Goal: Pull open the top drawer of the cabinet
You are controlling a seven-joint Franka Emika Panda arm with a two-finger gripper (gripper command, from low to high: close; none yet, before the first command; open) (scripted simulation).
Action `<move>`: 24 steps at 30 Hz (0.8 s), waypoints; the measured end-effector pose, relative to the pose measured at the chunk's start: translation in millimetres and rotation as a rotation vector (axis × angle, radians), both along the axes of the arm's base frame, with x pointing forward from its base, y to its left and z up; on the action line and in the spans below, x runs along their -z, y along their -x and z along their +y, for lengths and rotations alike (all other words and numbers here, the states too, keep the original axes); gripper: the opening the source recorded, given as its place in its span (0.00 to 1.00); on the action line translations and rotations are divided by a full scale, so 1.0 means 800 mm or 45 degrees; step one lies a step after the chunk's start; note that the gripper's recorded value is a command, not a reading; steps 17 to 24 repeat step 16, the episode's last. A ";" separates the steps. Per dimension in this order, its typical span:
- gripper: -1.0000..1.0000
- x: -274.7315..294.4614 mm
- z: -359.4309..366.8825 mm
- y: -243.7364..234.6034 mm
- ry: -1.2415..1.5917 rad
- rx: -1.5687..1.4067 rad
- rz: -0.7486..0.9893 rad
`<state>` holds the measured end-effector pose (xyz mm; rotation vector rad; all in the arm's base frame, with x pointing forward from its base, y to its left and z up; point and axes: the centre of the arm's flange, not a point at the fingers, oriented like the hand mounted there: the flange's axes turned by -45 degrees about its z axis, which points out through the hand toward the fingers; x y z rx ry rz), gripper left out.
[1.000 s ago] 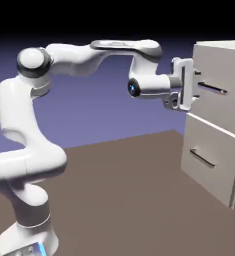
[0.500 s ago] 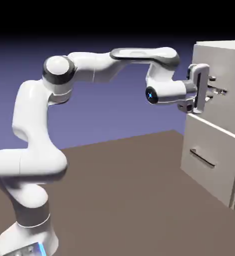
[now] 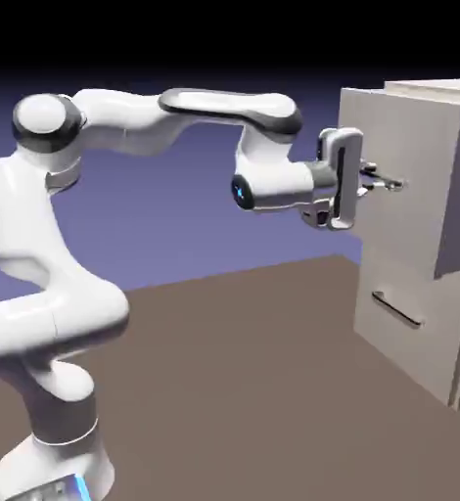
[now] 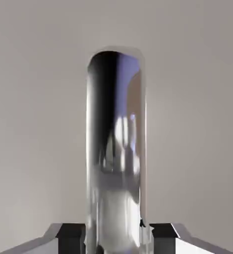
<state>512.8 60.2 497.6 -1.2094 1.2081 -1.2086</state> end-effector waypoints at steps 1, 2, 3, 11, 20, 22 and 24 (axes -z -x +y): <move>0.00 0.000 0.000 0.011 0.000 0.000 0.000; 0.00 0.000 0.000 0.023 0.000 0.000 0.000; 0.00 0.000 0.000 0.034 0.000 0.000 0.000; 1.00 0.000 0.000 0.120 0.000 0.000 0.001; 1.00 0.000 0.000 0.172 0.002 0.001 0.001; 1.00 0.000 0.000 0.172 0.002 0.001 0.001; 1.00 0.000 0.000 0.172 0.002 0.001 0.001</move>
